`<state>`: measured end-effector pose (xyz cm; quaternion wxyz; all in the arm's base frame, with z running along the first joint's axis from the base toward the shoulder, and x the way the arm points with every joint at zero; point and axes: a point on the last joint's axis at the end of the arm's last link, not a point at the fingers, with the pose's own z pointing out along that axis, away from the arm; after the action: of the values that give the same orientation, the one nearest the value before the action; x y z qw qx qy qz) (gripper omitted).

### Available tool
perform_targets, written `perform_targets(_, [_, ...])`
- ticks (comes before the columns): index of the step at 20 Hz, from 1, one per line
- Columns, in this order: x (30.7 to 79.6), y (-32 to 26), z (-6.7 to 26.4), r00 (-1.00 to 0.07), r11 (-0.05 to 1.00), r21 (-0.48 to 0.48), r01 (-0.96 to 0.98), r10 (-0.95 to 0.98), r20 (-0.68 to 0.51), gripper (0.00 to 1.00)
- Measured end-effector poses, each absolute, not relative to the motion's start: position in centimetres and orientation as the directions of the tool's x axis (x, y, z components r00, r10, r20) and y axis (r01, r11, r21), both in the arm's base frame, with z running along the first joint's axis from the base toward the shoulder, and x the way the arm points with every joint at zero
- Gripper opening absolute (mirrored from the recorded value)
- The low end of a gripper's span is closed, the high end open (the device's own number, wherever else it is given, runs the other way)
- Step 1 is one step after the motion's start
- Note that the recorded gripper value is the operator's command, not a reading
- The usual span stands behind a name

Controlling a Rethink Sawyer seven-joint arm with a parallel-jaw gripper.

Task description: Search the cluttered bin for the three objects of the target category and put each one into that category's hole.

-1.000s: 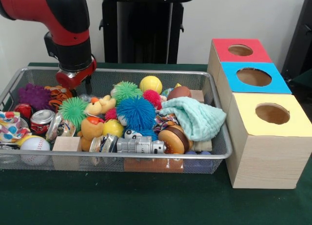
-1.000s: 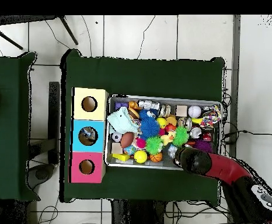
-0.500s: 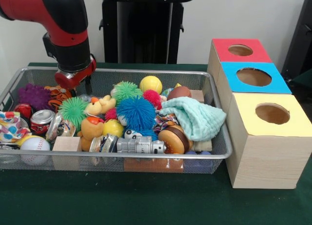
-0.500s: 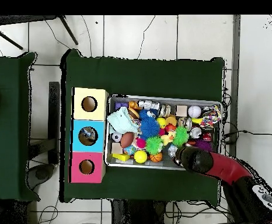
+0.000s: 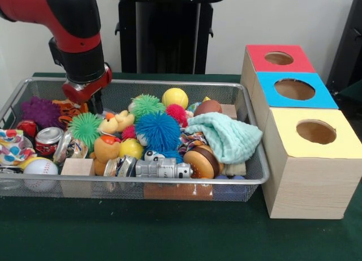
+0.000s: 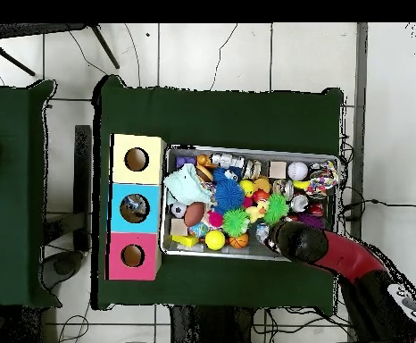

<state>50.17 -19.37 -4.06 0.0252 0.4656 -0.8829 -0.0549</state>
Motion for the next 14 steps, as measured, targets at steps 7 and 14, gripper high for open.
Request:
perform_targets(7, [49.4, -18.5, -2.9, -0.568, 0.563, 0.134, -0.815, -0.823, 0.006, 0.00])
perform_targets(14, [48.9, -18.8, -2.1, -0.585, 0.582, 0.137, -0.802, -0.811, 0.019, 0.00])
